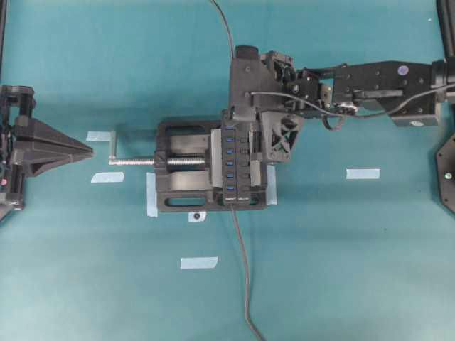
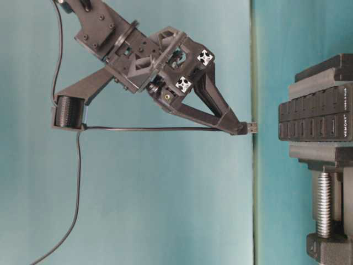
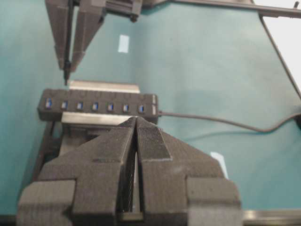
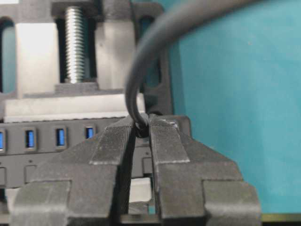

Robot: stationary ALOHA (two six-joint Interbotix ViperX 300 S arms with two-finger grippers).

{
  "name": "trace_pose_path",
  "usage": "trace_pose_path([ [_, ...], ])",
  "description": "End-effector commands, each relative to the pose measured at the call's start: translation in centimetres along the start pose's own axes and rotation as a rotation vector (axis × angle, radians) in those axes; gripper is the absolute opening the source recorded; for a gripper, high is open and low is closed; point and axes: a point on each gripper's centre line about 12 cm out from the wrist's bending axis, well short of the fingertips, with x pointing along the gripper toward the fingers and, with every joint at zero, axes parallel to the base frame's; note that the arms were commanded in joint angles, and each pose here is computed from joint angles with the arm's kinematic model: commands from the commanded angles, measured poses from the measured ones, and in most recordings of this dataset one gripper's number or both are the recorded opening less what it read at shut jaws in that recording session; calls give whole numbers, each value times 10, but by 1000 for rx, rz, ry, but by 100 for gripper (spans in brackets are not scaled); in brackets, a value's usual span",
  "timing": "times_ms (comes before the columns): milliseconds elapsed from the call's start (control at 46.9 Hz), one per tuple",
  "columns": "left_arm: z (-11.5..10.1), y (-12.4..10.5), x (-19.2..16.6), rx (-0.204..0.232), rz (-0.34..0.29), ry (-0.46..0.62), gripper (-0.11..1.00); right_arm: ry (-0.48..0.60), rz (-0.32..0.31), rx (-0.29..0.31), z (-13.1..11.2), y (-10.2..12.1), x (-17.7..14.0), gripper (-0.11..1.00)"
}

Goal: Insert the USB into the center port of the fixed hub
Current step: 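Pull the plug out of the end port and lift it away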

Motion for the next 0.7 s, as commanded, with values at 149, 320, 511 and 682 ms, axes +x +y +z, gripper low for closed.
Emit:
trace_pose_path([
  [149,5,-1,1,0,-3,-17,2,-66,3,-17,19,4,-14,11],
  [320,5,-1,1,0,-3,-18,2,-66,7,-16,19,6,-13,11],
  [511,5,-1,1,2,-3,-18,2,-67,13,-22,20,10,-13,11],
  [682,5,-1,1,2,-3,-18,2,-65,19,-28,19,13,-12,11],
])
